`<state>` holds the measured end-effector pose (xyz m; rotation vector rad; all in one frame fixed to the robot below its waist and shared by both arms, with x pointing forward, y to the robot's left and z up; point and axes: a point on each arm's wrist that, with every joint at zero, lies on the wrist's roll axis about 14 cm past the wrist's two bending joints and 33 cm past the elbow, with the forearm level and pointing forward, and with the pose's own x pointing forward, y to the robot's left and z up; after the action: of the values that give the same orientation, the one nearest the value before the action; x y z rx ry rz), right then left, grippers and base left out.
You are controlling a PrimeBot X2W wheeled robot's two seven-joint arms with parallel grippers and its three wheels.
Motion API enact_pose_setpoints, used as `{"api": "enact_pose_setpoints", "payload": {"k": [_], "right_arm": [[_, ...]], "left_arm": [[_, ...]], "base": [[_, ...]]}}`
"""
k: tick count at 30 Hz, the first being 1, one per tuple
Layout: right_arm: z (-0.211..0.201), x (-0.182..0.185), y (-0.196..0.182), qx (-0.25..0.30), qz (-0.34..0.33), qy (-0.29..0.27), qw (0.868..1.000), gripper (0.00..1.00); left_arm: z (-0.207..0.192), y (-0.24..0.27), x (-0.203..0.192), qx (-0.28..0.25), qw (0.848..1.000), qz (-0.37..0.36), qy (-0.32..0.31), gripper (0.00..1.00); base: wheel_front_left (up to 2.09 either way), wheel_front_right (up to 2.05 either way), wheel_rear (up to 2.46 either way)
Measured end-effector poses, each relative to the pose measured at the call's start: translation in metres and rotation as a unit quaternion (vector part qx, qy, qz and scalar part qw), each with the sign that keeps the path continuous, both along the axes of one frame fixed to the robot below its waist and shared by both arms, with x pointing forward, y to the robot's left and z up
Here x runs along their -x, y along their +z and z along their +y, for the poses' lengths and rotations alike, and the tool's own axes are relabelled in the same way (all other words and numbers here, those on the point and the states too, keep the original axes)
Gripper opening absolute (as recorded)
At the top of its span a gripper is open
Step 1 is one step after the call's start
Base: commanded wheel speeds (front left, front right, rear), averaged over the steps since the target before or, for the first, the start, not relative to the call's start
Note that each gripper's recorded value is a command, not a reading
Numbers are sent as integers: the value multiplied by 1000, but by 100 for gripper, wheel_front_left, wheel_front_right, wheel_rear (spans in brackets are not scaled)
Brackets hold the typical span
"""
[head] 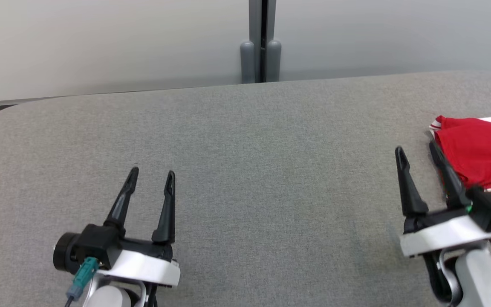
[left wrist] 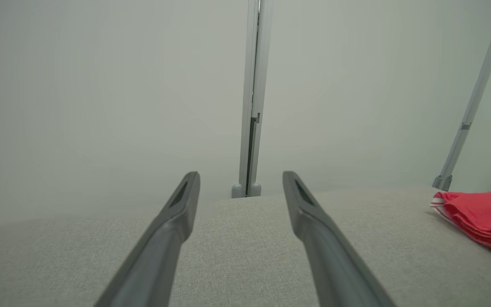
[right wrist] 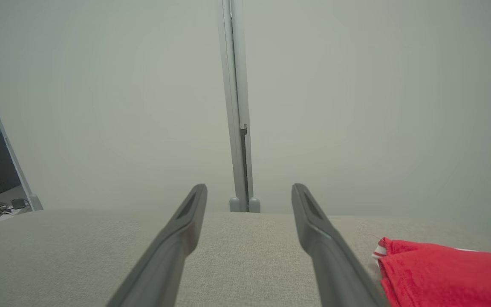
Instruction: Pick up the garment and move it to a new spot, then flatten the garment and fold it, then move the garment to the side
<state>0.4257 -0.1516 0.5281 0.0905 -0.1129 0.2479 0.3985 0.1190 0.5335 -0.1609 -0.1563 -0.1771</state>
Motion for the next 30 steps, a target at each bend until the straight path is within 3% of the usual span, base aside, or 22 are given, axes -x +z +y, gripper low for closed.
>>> {"api": "enact_pose_setpoints", "payload": {"k": [8, 17, 30], "right_arm": [[14, 25, -7, -37, 6, -15, 999, 100], [17, 33, 1, -38, -9, -19, 999, 100], [16, 36, 6, -41, -16, -25, 999, 100]], "left_arm": [[10, -15, 10, 16, 999, 28, 19, 100], [19, -29, 13, 60, 996, 56, 33, 100], [26, -32, 19, 80, 994, 61, 36, 100]], "base": [[0, 0, 0], [0, 0, 0], [0, 0, 0]]}}
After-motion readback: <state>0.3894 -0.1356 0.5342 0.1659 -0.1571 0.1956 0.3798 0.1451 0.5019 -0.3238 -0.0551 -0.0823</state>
